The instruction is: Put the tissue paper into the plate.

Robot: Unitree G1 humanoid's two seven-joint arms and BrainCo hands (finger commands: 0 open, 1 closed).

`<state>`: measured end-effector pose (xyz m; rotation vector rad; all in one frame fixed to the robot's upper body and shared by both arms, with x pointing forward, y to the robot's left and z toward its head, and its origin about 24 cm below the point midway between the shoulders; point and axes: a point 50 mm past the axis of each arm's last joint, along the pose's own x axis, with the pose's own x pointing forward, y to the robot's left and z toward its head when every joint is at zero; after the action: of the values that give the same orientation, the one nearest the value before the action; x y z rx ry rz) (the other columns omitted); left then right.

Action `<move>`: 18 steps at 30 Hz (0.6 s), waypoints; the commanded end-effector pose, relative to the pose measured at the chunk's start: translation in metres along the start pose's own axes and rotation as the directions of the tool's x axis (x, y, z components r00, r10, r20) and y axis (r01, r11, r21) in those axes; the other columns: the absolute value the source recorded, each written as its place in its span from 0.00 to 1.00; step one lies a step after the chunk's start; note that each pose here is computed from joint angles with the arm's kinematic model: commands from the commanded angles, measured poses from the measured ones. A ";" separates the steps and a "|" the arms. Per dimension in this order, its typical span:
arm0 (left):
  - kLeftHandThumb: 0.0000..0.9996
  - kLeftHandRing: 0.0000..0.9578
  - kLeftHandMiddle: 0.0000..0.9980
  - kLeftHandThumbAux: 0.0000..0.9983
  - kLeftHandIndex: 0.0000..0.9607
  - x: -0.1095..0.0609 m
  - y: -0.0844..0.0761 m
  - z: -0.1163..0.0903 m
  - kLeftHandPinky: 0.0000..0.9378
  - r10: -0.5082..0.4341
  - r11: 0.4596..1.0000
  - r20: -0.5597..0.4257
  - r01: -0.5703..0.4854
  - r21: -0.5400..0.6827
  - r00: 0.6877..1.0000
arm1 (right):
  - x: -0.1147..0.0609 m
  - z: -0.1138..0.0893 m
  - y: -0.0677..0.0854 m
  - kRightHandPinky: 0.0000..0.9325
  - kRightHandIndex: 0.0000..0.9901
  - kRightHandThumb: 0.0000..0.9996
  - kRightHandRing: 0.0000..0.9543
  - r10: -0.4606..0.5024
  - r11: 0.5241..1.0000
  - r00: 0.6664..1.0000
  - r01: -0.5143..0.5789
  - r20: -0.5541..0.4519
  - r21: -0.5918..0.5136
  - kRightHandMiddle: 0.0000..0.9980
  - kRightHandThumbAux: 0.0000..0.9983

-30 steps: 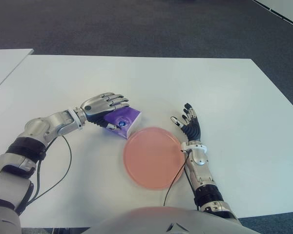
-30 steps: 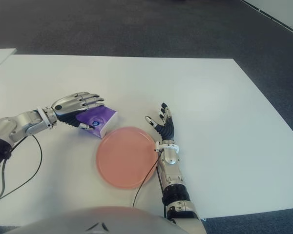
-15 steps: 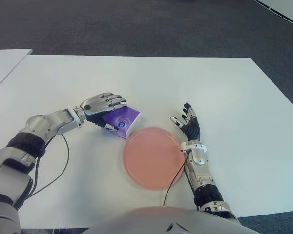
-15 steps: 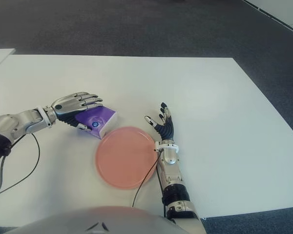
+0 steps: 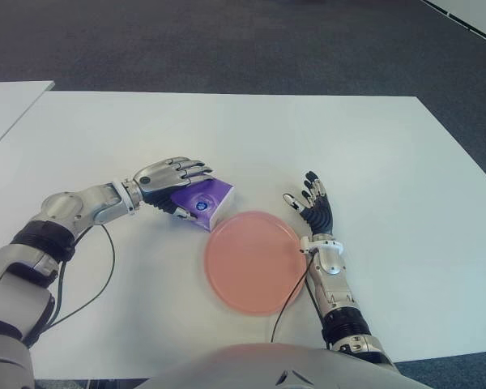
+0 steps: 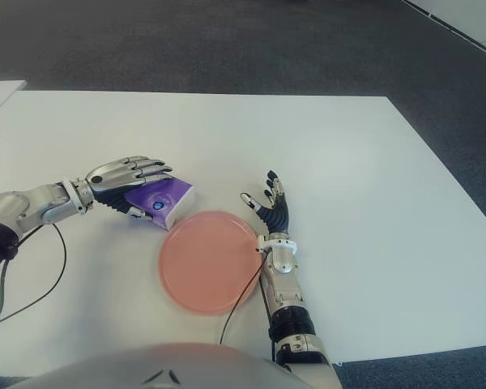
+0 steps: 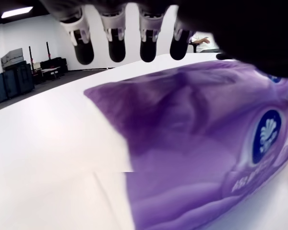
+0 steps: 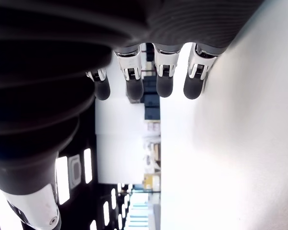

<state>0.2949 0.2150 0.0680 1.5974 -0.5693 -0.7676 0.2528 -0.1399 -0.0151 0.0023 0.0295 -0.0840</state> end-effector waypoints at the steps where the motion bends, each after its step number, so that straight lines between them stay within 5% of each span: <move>1: 0.17 0.00 0.00 0.20 0.00 -0.004 -0.003 0.003 0.00 -0.019 0.998 0.011 0.020 -0.051 1.000 | -0.023 -0.037 -0.005 0.00 0.05 0.13 0.00 -0.018 1.000 0.978 0.017 -0.206 -0.005 0.03 0.74; 18: 0.19 0.00 0.00 0.22 0.00 -0.004 0.001 0.011 0.00 -0.026 0.984 0.052 0.034 -0.173 0.998 | -0.021 -0.036 -0.004 0.00 0.05 0.13 0.00 -0.014 1.000 0.978 0.011 -0.207 -0.018 0.04 0.73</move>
<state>0.2875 0.2101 0.0731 1.4516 -0.5314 -0.8319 0.2531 -0.1397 -0.0154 0.0005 0.0329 -0.0831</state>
